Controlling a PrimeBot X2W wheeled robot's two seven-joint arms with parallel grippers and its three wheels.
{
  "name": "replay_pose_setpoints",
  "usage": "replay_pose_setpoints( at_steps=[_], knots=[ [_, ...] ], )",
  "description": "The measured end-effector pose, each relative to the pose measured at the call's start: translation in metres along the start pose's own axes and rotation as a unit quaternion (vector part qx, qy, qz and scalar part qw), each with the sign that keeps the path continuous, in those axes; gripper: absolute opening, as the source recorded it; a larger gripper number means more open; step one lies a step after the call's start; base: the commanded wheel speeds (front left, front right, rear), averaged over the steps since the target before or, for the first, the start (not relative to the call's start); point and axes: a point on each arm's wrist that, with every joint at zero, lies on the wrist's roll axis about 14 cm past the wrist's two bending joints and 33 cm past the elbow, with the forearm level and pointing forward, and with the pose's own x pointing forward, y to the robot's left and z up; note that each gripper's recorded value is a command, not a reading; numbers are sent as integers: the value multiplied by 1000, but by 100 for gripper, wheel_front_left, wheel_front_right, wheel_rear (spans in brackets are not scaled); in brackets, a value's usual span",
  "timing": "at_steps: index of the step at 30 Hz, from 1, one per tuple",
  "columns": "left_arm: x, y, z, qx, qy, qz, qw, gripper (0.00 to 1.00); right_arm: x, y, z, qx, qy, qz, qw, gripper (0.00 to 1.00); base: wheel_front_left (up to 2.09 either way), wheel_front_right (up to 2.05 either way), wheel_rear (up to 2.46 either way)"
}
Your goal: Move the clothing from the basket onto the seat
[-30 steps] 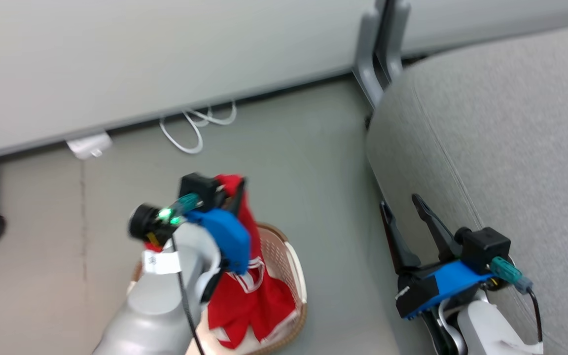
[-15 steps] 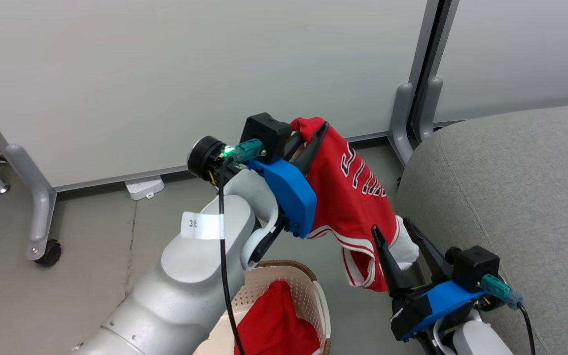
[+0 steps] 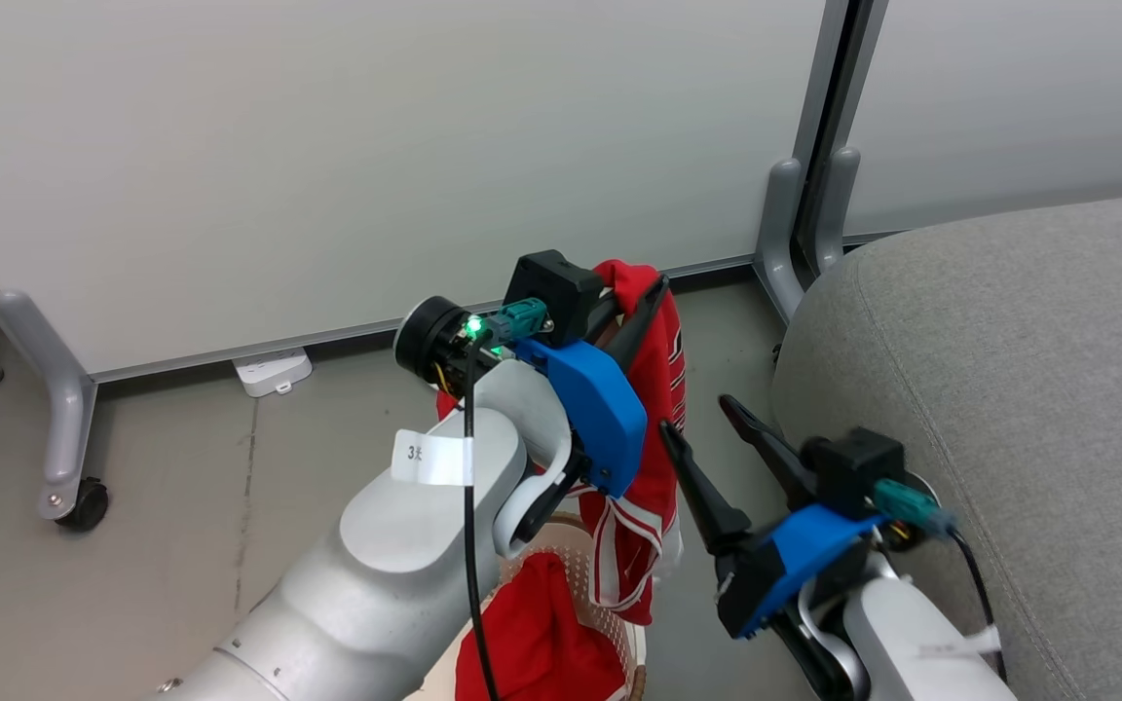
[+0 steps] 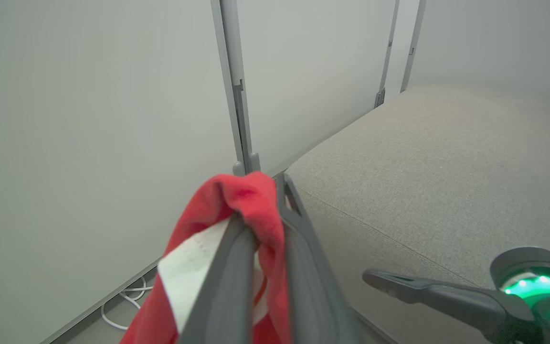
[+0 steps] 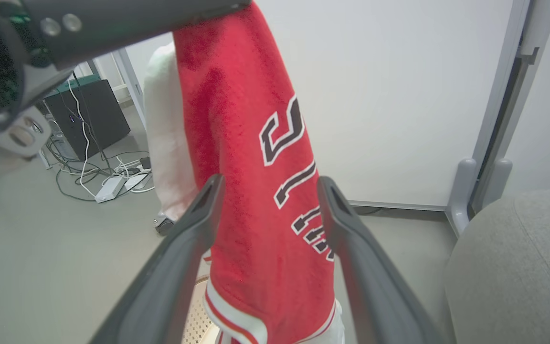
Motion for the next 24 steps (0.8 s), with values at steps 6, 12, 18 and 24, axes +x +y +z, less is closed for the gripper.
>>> replay_pose_setpoints(
  at_steps=[6,12,18,24],
  knots=[
    [0,-6,0,-4,1,-8,1000,0,22,14,-3,-28,37,34,998,100,0,0,0],
    [-3,-12,0,-13,0,-16,1000,0,35,15,-16,-36,73,43,996,100,0,0,0],
    [-5,-16,4,-15,-5,-18,1000,0,41,19,-19,-44,81,55,994,0,0,0,0],
    [-4,-14,4,-15,-5,-15,1000,0,41,17,-17,-43,78,52,995,0,0,0,0]
  ],
)
